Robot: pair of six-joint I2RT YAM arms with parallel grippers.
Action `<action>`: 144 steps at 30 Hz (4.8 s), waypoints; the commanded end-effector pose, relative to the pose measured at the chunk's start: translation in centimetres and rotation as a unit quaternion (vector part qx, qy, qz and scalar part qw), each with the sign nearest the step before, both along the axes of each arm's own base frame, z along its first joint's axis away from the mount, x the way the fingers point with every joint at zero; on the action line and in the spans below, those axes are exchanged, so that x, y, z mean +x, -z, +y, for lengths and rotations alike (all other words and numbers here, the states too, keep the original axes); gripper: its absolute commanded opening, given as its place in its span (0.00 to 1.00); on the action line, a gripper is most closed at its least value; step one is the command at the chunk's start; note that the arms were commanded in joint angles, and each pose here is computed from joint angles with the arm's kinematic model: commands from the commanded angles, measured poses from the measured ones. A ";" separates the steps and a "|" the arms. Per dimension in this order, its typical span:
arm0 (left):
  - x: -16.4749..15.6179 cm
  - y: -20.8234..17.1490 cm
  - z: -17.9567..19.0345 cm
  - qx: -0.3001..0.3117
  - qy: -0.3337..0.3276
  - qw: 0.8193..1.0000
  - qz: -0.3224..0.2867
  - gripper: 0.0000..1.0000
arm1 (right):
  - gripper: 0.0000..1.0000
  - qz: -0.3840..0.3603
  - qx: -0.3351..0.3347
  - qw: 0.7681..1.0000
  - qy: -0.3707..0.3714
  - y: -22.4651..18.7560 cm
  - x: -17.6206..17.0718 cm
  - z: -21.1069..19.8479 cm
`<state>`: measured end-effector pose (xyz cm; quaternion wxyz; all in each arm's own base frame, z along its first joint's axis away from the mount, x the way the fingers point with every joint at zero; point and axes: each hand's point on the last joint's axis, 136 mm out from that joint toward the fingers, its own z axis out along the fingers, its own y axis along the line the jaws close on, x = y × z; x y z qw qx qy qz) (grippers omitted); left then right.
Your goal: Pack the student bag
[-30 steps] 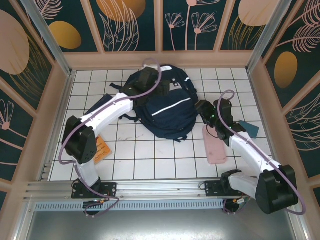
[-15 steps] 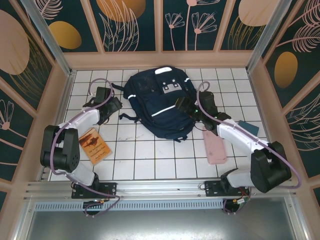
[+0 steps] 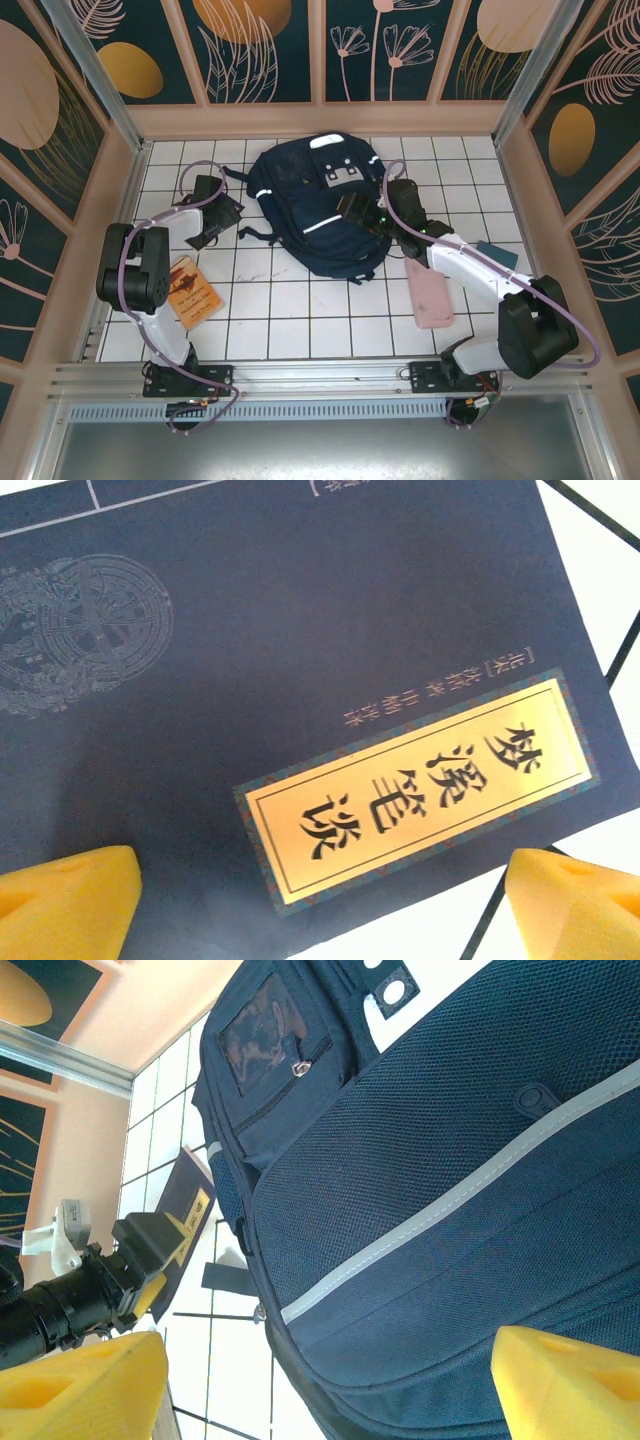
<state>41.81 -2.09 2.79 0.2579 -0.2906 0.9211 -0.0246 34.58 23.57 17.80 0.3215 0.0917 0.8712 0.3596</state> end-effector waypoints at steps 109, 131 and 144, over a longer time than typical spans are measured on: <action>-12.1 -10.2 -16.4 -0.473 0.160 0.853 -0.149 0.70 | 0.51 0.212 -0.109 0.911 -0.337 17.5 -7.5 18.4; -13.1 -5.8 -8.8 -0.216 0.066 0.972 -0.063 0.00 | 0.57 0.136 -0.077 0.936 -0.316 11.7 -5.4 17.4; -8.6 -21.1 -6.5 -0.149 0.063 0.951 -0.264 0.00 | 0.86 0.003 0.084 0.964 -0.254 -1.5 -3.3 12.9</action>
